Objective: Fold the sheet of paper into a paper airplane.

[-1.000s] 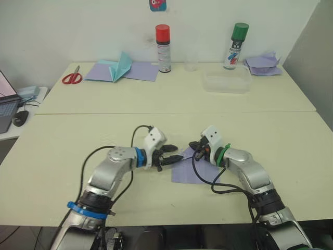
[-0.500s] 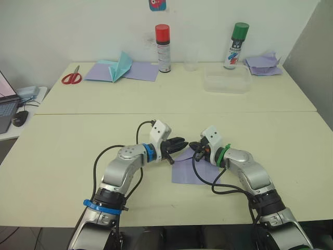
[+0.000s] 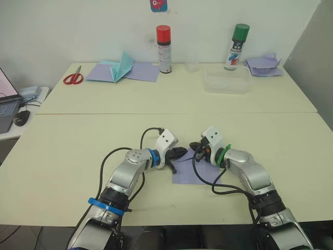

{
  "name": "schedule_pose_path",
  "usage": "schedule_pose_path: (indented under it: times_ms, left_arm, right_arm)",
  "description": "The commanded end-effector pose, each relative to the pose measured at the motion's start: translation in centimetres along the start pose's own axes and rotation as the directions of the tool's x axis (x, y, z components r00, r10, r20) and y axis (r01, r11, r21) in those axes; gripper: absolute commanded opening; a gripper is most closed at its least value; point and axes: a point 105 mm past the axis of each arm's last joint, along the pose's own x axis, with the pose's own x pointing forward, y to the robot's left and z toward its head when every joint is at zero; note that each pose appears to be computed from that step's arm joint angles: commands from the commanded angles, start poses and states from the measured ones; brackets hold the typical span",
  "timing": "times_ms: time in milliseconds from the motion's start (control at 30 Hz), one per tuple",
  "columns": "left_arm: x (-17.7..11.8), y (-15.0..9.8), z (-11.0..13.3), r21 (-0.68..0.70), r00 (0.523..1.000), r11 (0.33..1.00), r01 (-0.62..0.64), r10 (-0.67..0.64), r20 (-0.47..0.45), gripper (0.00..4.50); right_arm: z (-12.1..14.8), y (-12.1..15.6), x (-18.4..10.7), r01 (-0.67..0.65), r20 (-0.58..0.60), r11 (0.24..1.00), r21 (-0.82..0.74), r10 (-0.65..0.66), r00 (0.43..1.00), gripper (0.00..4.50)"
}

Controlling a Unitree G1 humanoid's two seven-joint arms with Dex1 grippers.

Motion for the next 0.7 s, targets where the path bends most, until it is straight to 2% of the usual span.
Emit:
schedule_pose_path:
  times_ms: [33, 133, 233, 267, 367, 467, 533, 700]
  left_arm:
    - [-1.9, -1.1, -3.7, -0.028, 0.991, 0.999, 0.025, -0.029, -0.133, 0.03]
    - [-3.6, -1.8, -3.9, -0.04, 0.99, 0.999, 0.031, -0.036, -0.138, 0.03]
    - [-4.3, -1.6, -2.9, -0.039, 0.994, 0.999, 0.018, -0.023, -0.11, 0.03]
    - [-4.5, -1.2, -2.2, -0.029, 0.997, 1.0, 0.007, -0.009, -0.083, 0.03]
    - [-4.4, -0.3, 2.2, -0.05, 0.993, 0.999, -0.011, 0.016, 0.113, 0.03]
    - [-3.9, -0.4, 3.8, -0.076, 0.983, 0.997, 0.014, 0.0, 0.183, 0.03]
    - [-3.3, -0.6, 3.7, -0.086, 0.983, 0.996, 0.027, -0.011, 0.185, 0.03]
    - [-1.2, -1.3, 1.2, -0.07, 0.996, 0.997, 0.04, -0.033, 0.089, 0.03]
  right_arm:
    - [-2.6, 0.0, -0.1, 0.012, -0.088, 0.999, 0.043, -0.008, 0.996, 0.0]
    - [-2.7, -0.1, -0.1, 0.013, -0.089, 0.999, 0.043, -0.009, 0.996, 0.0]
    - [-2.6, -0.2, -0.1, 0.013, -0.09, 0.999, 0.043, -0.01, 0.996, 0.0]
    - [-2.6, -0.3, 0.0, 0.013, -0.09, 0.999, 0.043, -0.009, 0.996, 0.0]
    - [-2.5, -0.4, 0.0, 0.011, -0.089, 0.999, 0.041, -0.008, 0.996, 0.0]
    - [-2.5, -0.4, 0.1, 0.007, -0.09, 0.999, 0.038, -0.004, 0.996, 0.0]
    - [-2.4, -0.4, 0.1, 0.004, -0.089, 0.999, 0.036, -0.001, 0.996, 0.0]
    - [-2.0, -0.5, 0.1, -0.002, -0.073, 1.0, 0.029, 0.004, 0.997, 0.0]
